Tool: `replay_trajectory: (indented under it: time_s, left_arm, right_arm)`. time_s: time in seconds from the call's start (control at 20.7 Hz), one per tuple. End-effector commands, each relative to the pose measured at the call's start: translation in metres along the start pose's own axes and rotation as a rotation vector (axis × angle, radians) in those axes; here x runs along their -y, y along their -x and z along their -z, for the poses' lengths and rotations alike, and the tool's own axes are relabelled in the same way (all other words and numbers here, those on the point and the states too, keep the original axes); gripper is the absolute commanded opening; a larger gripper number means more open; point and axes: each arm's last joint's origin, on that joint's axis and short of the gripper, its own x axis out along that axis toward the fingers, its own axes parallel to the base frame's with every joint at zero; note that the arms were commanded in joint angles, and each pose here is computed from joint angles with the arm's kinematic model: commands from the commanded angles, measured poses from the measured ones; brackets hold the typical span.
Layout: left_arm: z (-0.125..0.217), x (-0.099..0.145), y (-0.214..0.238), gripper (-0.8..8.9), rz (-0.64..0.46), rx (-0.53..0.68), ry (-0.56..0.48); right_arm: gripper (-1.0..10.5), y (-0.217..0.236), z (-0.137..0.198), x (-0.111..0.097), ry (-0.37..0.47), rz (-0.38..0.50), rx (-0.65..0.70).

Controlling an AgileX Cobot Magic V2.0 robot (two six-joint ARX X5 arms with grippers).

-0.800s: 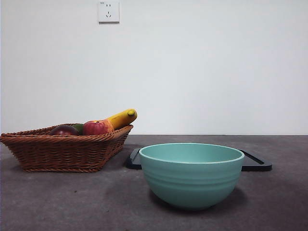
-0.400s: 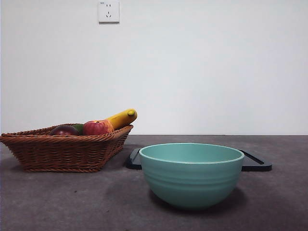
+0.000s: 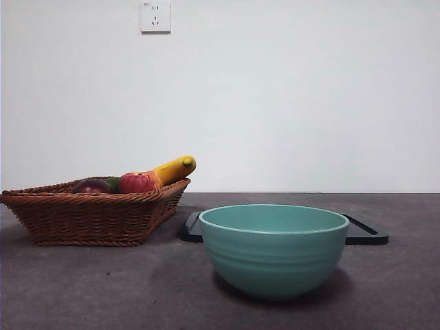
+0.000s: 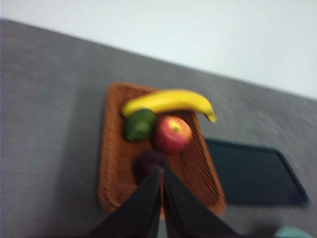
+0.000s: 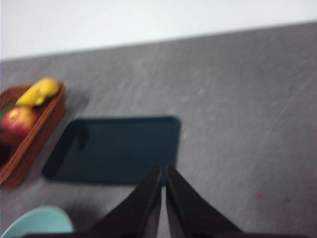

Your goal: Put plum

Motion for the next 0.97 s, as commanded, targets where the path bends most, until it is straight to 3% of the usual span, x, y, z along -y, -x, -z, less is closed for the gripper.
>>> replay_trajectory:
  time_s: [0.05, 0.34, 0.68, 0.97]
  left_arm:
    - [-0.014, 0.005, -0.002, 0.08, 0.063, -0.052, -0.074]
    - [-0.033, 0.013, -0.009, 0.08, 0.171, -0.191, -0.134]
    - [-0.055, 0.030, -0.017, 0.08, 0.398, -0.348, -0.222]
    - [-0.051, 0.034, -0.022, 0.07, 0.442, -0.413, -0.253]
  right_arm:
    - [0.1, -0.001, -0.012, -0.003, 0.041, -0.042, -0.049]
    - [0.1, -0.007, -0.032, -0.010, 0.068, -0.157, -0.152]
    - [0.1, -0.018, -0.048, -0.030, 0.129, -0.448, -0.266]
    - [0.1, -0.024, -0.041, -0.038, 0.175, -0.510, -0.349]
